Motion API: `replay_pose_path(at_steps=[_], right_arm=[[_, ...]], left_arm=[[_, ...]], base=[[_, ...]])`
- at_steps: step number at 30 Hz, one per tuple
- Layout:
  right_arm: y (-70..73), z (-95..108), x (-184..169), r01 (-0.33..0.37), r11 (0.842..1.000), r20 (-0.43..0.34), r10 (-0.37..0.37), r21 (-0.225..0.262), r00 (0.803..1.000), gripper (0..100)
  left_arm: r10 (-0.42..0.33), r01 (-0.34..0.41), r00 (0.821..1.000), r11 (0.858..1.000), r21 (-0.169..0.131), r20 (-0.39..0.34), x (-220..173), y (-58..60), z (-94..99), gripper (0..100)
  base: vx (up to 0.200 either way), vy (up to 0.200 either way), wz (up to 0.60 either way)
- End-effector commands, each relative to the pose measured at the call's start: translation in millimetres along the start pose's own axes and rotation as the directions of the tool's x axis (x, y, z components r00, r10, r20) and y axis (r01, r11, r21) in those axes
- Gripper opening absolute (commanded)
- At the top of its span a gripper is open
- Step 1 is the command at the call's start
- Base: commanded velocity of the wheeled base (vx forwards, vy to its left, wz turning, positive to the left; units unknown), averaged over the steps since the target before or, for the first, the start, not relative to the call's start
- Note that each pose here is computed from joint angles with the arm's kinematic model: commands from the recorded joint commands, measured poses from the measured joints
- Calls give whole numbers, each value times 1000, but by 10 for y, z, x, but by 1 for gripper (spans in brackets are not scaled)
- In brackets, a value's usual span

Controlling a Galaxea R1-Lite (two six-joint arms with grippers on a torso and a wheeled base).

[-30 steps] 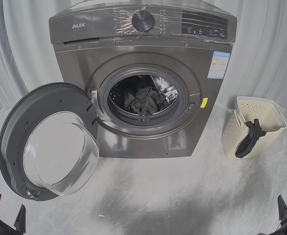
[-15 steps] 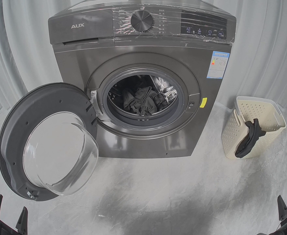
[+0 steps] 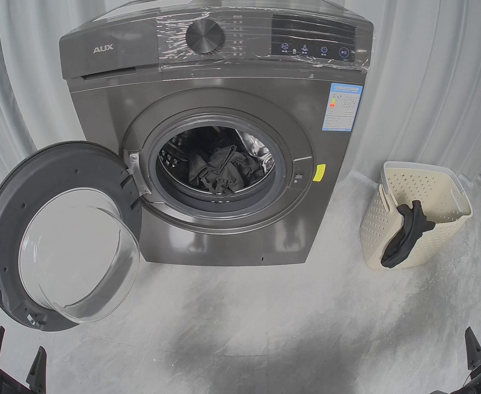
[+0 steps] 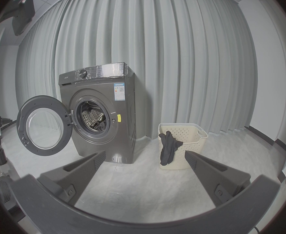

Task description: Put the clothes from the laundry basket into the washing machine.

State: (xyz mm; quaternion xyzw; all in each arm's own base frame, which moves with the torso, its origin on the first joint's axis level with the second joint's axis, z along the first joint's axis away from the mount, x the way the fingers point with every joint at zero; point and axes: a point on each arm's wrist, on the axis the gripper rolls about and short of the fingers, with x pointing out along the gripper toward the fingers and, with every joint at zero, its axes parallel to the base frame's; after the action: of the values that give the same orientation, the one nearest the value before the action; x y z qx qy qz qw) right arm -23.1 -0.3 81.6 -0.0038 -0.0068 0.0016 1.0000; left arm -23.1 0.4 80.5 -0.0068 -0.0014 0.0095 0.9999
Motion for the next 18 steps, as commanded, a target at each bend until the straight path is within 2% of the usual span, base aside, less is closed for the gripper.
replay_pose_path(at_steps=[1,18], right_arm=[[0,-52,3,0,1000,-4,0,-2,1000,100],[0,-52,3,0,1000,-4,0,0,1000,100]], left_arm=[[1,-1,1000,1000,0,-3,2,1,-47,100],[6,-6,1000,1000,-3,-1,2,2,-46,100]], base=[[0,-200,0],[0,-200,0]])
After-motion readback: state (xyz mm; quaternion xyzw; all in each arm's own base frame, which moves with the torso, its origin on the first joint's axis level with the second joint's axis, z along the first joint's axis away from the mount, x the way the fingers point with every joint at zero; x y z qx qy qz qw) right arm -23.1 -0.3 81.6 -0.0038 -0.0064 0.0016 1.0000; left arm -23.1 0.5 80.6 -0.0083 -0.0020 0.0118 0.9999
